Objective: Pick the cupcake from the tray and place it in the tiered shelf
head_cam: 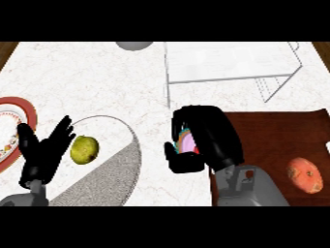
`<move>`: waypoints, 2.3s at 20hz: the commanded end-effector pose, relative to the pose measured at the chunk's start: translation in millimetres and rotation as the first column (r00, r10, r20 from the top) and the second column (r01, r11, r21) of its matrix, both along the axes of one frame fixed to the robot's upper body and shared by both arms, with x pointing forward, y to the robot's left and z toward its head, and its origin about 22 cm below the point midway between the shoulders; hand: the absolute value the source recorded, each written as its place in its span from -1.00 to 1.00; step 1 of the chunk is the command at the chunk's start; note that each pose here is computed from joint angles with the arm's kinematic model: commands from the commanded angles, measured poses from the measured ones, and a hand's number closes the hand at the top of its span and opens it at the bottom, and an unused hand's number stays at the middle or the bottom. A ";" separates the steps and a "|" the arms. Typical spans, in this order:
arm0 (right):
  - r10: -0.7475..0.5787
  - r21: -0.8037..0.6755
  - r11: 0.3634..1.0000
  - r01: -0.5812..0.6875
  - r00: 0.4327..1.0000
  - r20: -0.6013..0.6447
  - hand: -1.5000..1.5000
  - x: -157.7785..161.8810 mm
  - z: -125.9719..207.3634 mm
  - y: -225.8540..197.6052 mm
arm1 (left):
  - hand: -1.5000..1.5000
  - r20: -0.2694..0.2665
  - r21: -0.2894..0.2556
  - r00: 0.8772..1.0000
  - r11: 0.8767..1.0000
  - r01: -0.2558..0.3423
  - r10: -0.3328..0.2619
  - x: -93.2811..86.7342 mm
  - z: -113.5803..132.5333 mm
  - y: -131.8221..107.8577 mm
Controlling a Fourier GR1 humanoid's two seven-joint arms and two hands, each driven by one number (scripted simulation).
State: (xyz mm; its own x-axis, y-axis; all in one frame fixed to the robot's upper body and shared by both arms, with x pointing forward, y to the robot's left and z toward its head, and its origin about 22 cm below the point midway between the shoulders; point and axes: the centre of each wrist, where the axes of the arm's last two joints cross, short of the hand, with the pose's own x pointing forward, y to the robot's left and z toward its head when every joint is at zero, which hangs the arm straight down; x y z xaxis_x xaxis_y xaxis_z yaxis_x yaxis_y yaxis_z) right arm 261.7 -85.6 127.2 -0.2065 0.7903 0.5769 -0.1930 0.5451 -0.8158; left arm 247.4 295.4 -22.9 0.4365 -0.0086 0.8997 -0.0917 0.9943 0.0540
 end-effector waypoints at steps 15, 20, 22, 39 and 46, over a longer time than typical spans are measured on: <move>-0.299 0.157 0.951 0.268 0.927 0.227 1.00 -6.9 193.3 -29.1 | 0.00 -0.015 0.005 1.000 1.000 0.000 0.001 6.2 -3.4 1.1; -0.339 0.188 0.935 0.300 0.911 0.233 1.00 27.3 239.6 -51.4 | 0.00 -0.006 -0.007 1.000 1.000 0.018 -0.018 -4.1 -5.2 -0.4; -0.361 0.197 0.927 0.320 0.903 0.234 1.00 41.8 233.1 -62.5 | 0.00 -0.013 0.000 1.000 1.000 0.021 -0.021 -5.5 -9.5 9.0; -0.290 0.040 0.957 0.288 0.933 0.214 1.00 147.9 227.3 -108.3 | 0.00 -0.011 0.006 1.000 1.000 0.029 -0.029 -7.8 14.1 -4.7; -0.295 0.035 0.955 0.295 0.928 0.227 1.00 179.2 196.6 -90.2 | 0.00 0.007 -0.024 1.000 0.999 0.026 -0.026 -2.7 -7.4 -10.5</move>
